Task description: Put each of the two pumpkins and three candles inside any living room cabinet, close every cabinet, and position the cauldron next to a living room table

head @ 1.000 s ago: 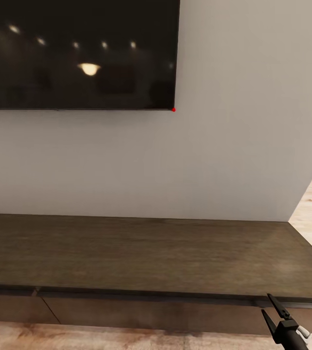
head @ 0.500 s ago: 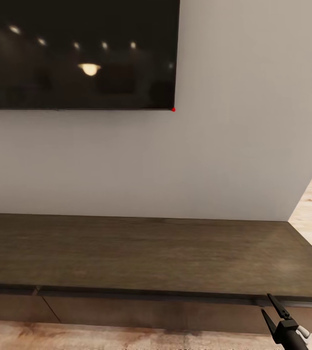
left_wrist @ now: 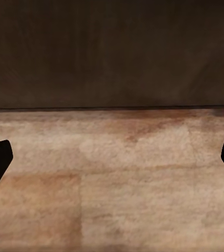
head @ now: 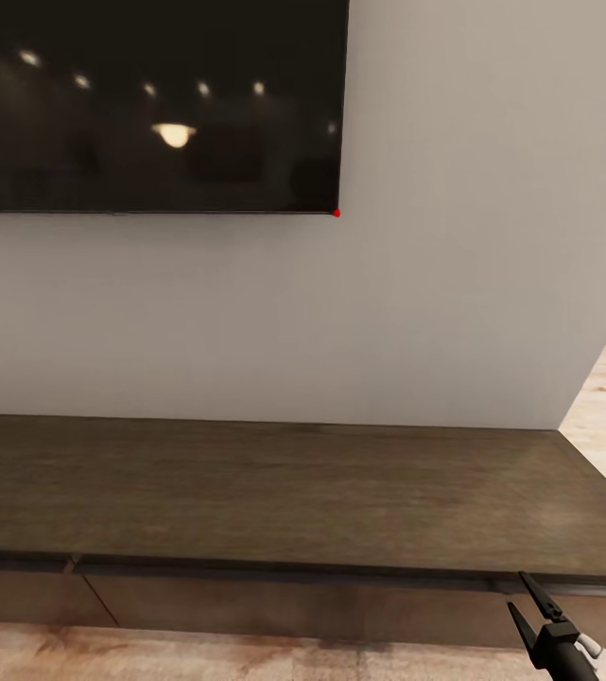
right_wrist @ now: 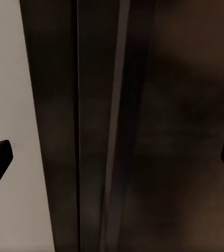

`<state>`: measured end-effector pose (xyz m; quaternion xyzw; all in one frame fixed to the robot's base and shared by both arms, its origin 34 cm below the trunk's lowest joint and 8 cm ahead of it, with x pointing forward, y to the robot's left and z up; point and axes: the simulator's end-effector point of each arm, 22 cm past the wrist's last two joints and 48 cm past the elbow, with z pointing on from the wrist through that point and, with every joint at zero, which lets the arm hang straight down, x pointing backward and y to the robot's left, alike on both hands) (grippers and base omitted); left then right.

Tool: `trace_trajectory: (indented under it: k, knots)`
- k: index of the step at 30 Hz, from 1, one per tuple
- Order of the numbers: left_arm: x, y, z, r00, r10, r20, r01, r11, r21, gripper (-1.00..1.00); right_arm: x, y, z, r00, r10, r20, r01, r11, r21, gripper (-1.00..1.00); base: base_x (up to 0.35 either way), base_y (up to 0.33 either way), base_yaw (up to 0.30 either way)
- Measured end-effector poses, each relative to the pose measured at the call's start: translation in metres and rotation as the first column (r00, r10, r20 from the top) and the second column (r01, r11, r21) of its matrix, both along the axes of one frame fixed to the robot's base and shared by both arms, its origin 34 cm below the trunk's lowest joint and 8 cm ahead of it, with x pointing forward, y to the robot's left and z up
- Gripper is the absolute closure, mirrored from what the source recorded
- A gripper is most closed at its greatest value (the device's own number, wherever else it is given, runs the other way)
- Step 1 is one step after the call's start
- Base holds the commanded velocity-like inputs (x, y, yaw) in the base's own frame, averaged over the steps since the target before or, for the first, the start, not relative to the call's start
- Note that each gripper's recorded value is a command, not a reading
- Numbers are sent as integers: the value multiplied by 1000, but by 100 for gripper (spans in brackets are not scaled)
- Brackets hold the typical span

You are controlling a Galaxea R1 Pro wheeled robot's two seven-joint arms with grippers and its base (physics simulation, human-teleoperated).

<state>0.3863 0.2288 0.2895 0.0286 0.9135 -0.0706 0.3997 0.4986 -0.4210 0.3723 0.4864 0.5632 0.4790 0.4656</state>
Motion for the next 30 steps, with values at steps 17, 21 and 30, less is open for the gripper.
trace_trajectory:
  k: [17, 21, 30]
  knots:
    - [0, 0, 0, 1000, 1, 0, -1, 1000, 0, -100, 0, 0, 0, 1000, 1, 0, -1, 1000, -2, 100, -5, 0, 0]
    - [0, 0, 0, 1000, 1, 0, -1, 1000, 1, -100, -1, 1, -2, 1000, 3, -8, -3, 1000, -12, 100, 0, 0, 0]
    - [0, 0, 0, 1000, 1, 0, -1, 1000, 1, -100, -1, 1, -4, 1000, 3, -13, -3, 1000, -16, 100, 0, 0, 0]
